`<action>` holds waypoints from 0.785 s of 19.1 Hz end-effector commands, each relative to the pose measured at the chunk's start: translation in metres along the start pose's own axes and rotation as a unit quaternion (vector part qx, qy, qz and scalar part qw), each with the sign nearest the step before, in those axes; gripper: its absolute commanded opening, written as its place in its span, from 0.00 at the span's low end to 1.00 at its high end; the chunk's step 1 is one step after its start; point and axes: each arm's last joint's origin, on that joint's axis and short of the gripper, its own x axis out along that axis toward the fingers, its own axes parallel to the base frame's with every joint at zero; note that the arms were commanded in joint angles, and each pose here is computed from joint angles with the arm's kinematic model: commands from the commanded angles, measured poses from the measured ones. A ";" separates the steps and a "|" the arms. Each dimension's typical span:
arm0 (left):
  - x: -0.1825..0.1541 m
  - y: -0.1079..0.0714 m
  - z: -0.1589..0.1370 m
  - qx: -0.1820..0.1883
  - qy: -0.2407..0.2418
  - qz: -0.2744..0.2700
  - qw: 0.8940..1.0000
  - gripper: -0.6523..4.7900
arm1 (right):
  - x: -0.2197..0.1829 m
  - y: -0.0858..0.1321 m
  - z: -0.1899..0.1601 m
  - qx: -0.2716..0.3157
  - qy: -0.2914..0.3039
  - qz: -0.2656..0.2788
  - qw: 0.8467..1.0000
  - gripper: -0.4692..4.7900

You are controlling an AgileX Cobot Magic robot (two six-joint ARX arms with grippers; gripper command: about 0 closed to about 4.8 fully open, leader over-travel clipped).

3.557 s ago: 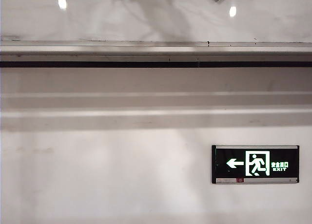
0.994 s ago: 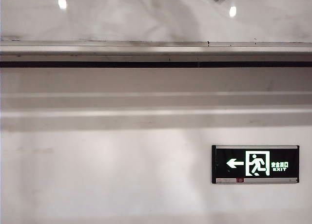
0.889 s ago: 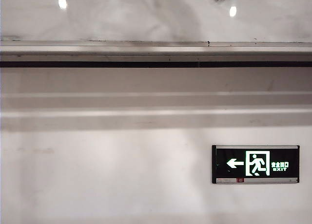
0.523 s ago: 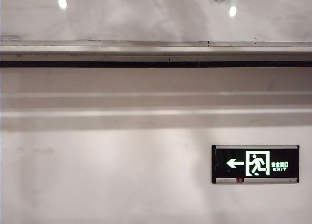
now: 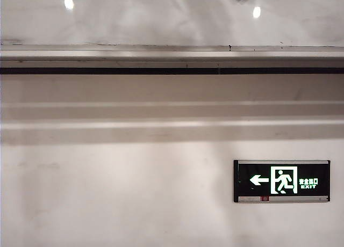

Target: Take a marker from the whiteboard tray, write "Hi!" on the whiteboard, and then put the marker back vertically into the whiteboard tray.

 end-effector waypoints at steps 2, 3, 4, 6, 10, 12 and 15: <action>-0.001 0.000 0.002 0.001 -0.007 -0.002 1.000 0.11 | -0.002 0.001 -0.001 -0.005 0.014 0.009 1.000 0.09; -0.001 0.000 0.002 0.001 -0.007 -0.002 1.000 0.11 | -0.002 0.002 -0.003 -0.007 0.023 0.012 1.000 0.09; -0.001 0.000 0.002 0.001 -0.007 -0.002 1.000 0.11 | -0.002 0.002 -0.005 -0.009 0.032 0.013 0.999 0.09; -0.001 0.000 0.002 0.001 -0.007 -0.002 1.000 0.11 | -0.002 0.003 -0.008 -0.012 0.048 0.017 0.999 0.09; -0.001 0.000 0.002 0.000 -0.007 -0.002 1.000 0.11 | -0.003 0.005 -0.014 -0.022 0.078 0.024 0.996 0.09; -0.001 0.000 0.002 0.000 -0.007 -0.002 1.000 0.11 | -0.004 0.005 -0.017 -0.020 0.094 0.027 0.995 0.09; -0.001 0.000 0.002 0.000 -0.007 -0.002 1.000 0.11 | -0.004 0.006 -0.020 -0.018 0.108 0.031 0.993 0.09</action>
